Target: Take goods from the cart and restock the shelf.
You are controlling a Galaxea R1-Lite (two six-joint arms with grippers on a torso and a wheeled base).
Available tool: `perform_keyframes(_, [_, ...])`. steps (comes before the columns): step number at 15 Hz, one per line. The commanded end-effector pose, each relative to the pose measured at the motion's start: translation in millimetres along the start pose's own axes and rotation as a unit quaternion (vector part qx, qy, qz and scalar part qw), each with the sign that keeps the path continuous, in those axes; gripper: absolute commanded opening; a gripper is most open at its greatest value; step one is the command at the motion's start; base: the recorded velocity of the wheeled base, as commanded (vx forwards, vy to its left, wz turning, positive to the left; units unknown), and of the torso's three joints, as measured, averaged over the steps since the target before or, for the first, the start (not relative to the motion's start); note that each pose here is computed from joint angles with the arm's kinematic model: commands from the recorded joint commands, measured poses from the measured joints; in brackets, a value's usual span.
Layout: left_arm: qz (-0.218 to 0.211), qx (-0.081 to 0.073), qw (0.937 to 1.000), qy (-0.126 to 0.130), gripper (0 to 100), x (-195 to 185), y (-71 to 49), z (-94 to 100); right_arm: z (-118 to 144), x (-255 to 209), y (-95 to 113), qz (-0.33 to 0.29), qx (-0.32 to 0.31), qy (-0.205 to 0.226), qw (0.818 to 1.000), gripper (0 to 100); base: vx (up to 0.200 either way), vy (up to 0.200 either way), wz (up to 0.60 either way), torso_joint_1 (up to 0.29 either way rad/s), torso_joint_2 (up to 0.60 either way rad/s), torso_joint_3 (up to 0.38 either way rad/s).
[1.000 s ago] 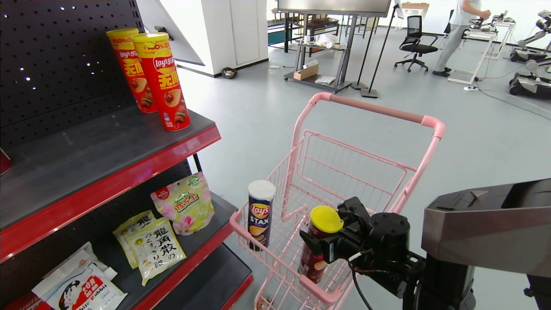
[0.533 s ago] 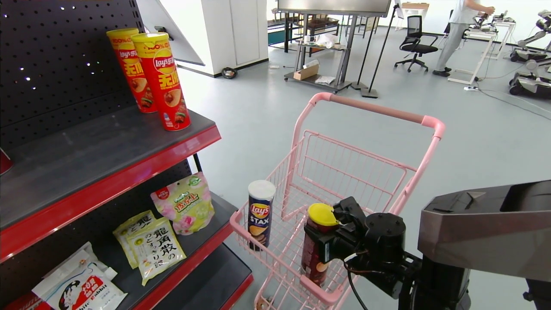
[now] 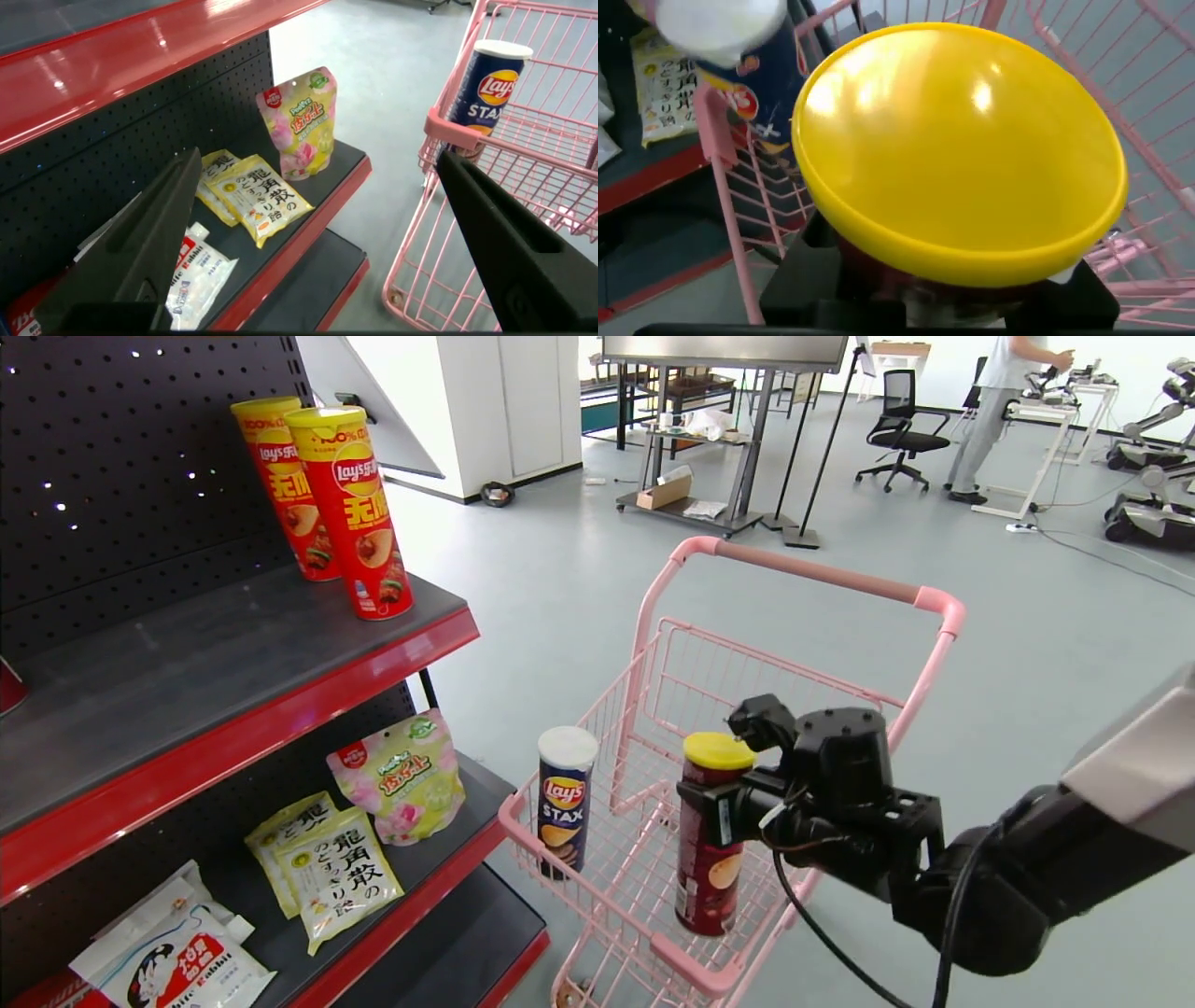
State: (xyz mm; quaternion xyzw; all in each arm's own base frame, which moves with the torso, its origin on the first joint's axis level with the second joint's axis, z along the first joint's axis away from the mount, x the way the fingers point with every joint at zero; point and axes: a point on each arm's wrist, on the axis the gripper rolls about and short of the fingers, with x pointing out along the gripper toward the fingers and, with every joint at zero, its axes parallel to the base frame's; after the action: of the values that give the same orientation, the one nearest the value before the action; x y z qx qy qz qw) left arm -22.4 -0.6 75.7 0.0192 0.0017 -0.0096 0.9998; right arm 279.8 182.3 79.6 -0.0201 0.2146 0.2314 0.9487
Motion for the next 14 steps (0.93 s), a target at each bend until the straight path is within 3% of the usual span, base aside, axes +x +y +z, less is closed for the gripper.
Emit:
perform_keyframes(1, [0.0,0.0,1.0,0.0,100,0.0,0.0,0.0,65.0,-43.5,-13.0,-0.023,0.014,-0.076,0.997,0,0.0,0.0,0.0,0.0,0.0,0.0])
perform_keyframes(5, [0.0,0.0,1.0,0.0,100,0.0,0.0,0.0,73.6,-88.4,-24.8,-0.044,0.02,-0.059,0.997,0,0.0,0.0,0.0,0.0,0.0,0.0])
perform_keyframes(9, [0.0,0.0,1.0,0.0,100,0.0,0.0,0.0,68.7,-122.8,-25.3,-0.052,0.021,-0.075,0.996,0,0.0,0.0,0.0,0.0,0.0,0.0])
perform_keyframes(14, [0.0,0.0,1.0,0.0,100,0.0,0.0,0.0,49.1,-163.7,-52.6,-0.135,-0.006,-0.08,0.988,0,0.0,0.0,0.0,0.0,0.0,0.0])
